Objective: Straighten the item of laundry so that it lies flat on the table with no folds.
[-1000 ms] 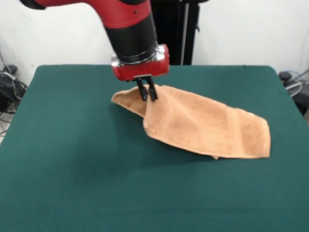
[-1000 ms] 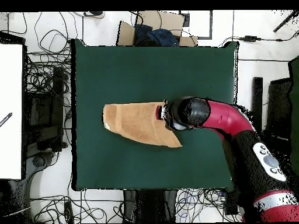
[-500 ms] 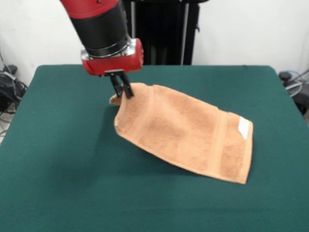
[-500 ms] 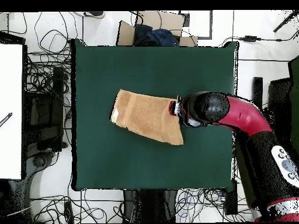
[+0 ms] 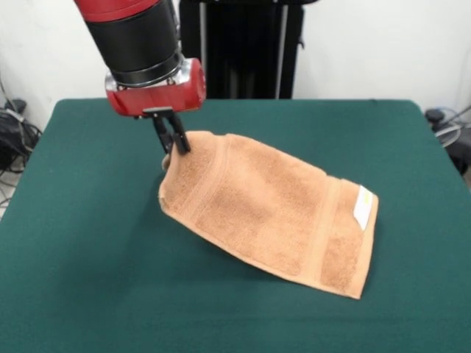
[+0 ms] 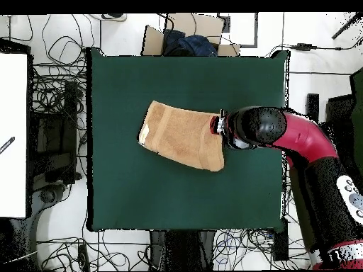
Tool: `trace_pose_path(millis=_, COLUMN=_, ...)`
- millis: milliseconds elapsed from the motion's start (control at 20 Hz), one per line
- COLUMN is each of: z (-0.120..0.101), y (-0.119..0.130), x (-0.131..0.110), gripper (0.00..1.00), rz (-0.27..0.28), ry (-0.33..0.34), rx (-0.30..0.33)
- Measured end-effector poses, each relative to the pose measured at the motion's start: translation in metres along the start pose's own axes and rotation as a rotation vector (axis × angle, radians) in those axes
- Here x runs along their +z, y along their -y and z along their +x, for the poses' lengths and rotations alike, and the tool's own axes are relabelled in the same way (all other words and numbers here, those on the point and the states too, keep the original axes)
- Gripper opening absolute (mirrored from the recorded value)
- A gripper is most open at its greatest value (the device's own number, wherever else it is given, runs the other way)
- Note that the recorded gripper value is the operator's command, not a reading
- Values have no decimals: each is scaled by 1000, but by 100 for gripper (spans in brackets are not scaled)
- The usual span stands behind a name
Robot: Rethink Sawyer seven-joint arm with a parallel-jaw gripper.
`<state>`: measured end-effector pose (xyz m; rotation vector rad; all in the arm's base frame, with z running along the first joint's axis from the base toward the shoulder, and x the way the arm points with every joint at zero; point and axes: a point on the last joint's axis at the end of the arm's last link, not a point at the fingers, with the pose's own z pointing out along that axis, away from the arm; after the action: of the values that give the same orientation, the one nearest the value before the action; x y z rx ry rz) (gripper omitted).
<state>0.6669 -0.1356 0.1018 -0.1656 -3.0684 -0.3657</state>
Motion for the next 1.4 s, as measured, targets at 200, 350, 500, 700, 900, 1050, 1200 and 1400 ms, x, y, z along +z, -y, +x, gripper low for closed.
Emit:
trace_pose_path(millis=200, z=-12, y=5, x=-3, gripper=0, rz=0, ry=19, rx=6)
trace_pose_path(millis=350, z=-20, y=9, x=-3, gripper=0, rz=-3, ry=21, rx=13)
trace_pose_path(millis=500, z=-29, y=16, x=-4, gripper=0, rz=-7, ry=15, rx=20)
trace_pose_path(millis=700, z=-39, y=26, x=-7, gripper=0, rz=-10, ry=15, rx=28)
trace_pose_path(millis=900, z=-46, y=33, x=-7, gripper=0, rz=-12, ry=28, rx=16)
trace_pose_path(millis=1050, z=-50, y=35, x=-7, gripper=0, rz=-13, ry=36, rx=2)
trace_pose_path(millis=1200, z=-59, y=38, x=-11, gripper=0, rz=-11, ry=54, rx=-32)
trace_pose_path(millis=1400, z=-73, y=40, x=-18, gripper=0, rz=-10, ry=71, rx=-74)
